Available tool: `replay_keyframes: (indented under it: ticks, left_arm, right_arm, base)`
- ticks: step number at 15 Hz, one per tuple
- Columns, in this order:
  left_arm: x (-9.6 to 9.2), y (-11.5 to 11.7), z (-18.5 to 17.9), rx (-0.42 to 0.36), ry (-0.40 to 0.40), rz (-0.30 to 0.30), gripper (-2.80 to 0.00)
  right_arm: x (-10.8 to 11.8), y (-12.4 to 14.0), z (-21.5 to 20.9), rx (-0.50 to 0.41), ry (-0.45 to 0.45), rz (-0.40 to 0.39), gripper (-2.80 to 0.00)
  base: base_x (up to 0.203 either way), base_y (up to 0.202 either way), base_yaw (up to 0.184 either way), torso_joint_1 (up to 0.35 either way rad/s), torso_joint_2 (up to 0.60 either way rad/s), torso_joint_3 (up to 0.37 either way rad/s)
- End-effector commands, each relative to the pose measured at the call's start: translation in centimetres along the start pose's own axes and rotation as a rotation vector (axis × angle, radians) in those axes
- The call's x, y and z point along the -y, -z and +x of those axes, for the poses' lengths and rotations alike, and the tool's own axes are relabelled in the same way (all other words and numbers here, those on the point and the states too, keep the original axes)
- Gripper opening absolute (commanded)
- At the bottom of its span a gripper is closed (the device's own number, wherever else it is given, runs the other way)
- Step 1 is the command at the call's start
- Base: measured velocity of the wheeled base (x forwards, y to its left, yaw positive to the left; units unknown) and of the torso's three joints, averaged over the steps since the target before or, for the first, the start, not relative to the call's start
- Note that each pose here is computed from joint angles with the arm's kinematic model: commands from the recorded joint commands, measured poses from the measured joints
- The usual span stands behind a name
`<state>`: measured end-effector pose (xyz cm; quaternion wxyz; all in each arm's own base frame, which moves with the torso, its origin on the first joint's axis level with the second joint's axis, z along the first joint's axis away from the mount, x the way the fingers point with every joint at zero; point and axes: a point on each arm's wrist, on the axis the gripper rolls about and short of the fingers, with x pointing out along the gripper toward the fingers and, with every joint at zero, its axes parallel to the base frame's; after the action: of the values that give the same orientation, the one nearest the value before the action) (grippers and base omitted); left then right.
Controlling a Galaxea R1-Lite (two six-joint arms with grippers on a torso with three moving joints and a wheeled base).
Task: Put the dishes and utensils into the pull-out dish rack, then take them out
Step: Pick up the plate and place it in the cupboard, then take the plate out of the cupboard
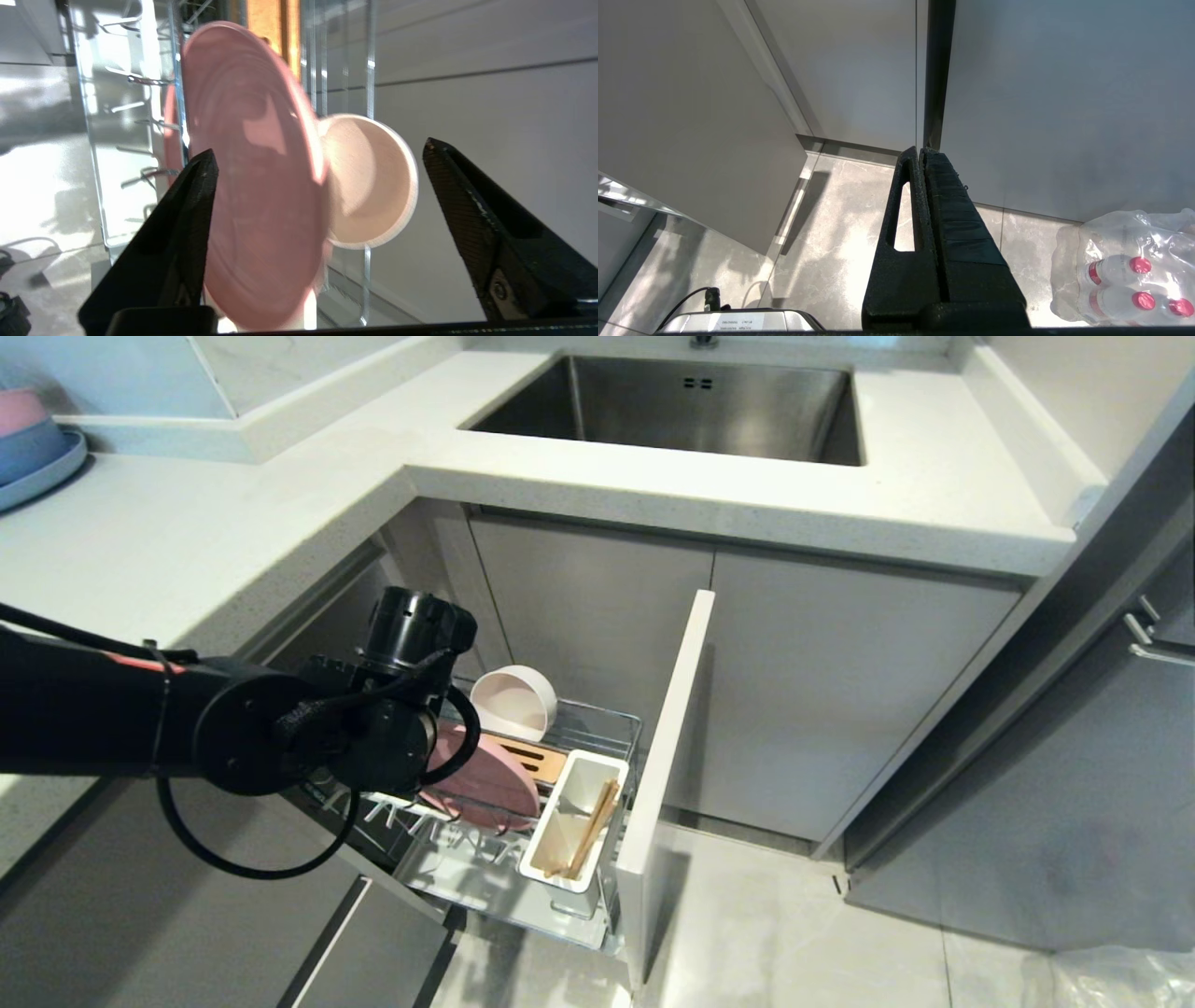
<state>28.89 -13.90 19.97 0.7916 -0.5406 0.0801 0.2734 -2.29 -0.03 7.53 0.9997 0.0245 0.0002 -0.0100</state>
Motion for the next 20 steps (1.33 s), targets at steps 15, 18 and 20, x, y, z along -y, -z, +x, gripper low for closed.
replay_keyframes:
  ticks: [15, 18, 20]
  left_arm:
    - [5.3, -7.9, -14.2, -0.139, 0.191, 0.180, -2.80]
    - [6.3, -13.0, -18.4, -0.100, 0.330, 0.348, -2.80]
    - [6.0, -16.8, -20.8, -0.032, 0.409, 0.451, -2.80]
  right_arm:
    - [0.0, 0.0, 0.0, -0.002, 0.000, 0.000, -2.80]
    - [0.0, 0.0, 0.0, -0.002, 0.000, 0.000, -2.80]
    - [0.0, 0.0, 0.0, -0.002, 0.000, 0.000, -2.80]
  base:
    - [0.000, 0.000, 0.000, 0.000, 0.00, 0.000]
    - [0.000, 0.000, 0.000, 0.000, 0.00, 0.000]
    - [0.000, 0.000, 0.000, 0.000, 0.00, 0.000]
